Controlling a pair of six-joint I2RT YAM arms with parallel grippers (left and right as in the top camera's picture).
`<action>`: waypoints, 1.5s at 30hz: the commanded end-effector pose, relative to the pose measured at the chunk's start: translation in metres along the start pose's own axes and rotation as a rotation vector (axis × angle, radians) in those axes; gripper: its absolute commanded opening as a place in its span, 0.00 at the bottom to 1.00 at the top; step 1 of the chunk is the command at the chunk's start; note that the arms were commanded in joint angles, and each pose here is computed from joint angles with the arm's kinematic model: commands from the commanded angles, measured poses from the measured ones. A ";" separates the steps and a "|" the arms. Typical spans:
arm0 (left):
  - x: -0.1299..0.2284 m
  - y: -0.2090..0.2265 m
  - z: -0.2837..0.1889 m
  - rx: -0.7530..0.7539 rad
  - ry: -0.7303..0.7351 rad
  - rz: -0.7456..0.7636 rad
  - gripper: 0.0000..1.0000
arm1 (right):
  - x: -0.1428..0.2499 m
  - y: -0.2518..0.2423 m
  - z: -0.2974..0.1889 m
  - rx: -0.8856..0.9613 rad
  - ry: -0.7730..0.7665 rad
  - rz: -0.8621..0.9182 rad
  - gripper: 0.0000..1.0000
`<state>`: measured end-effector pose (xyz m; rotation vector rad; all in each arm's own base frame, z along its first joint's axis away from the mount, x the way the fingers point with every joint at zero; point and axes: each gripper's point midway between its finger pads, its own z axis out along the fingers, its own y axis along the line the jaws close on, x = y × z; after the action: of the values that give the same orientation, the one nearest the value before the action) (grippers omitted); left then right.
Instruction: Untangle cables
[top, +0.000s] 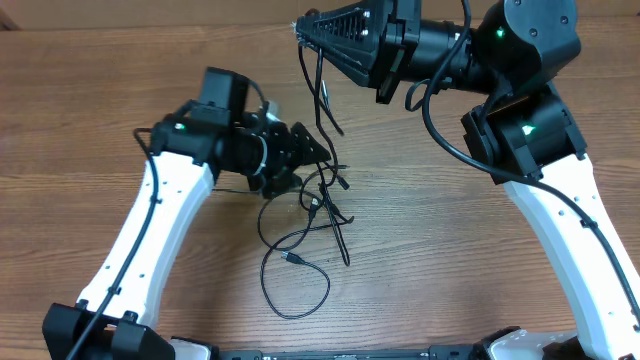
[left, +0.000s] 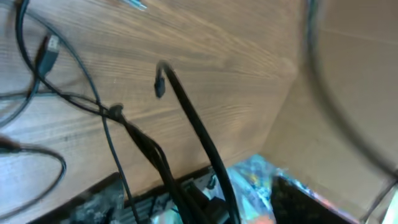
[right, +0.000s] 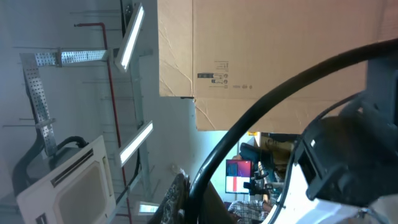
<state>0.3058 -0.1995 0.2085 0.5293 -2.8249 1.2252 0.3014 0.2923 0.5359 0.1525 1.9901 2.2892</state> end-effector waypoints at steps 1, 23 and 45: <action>-0.009 0.003 0.001 -0.057 -0.071 -0.034 0.65 | 0.015 0.018 -0.005 -0.023 0.025 -0.054 0.04; -0.011 0.007 0.027 -0.066 0.010 -0.034 0.04 | 0.014 0.016 -0.008 -0.014 0.032 -0.162 0.04; -0.064 0.133 -0.137 -0.399 -0.243 -0.083 0.04 | -0.056 0.068 -0.112 -0.090 -0.220 -0.276 0.04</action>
<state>0.3026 0.0216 0.1956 1.1554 -2.9776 0.4429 0.3599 0.1666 0.5553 0.0923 1.7518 1.9876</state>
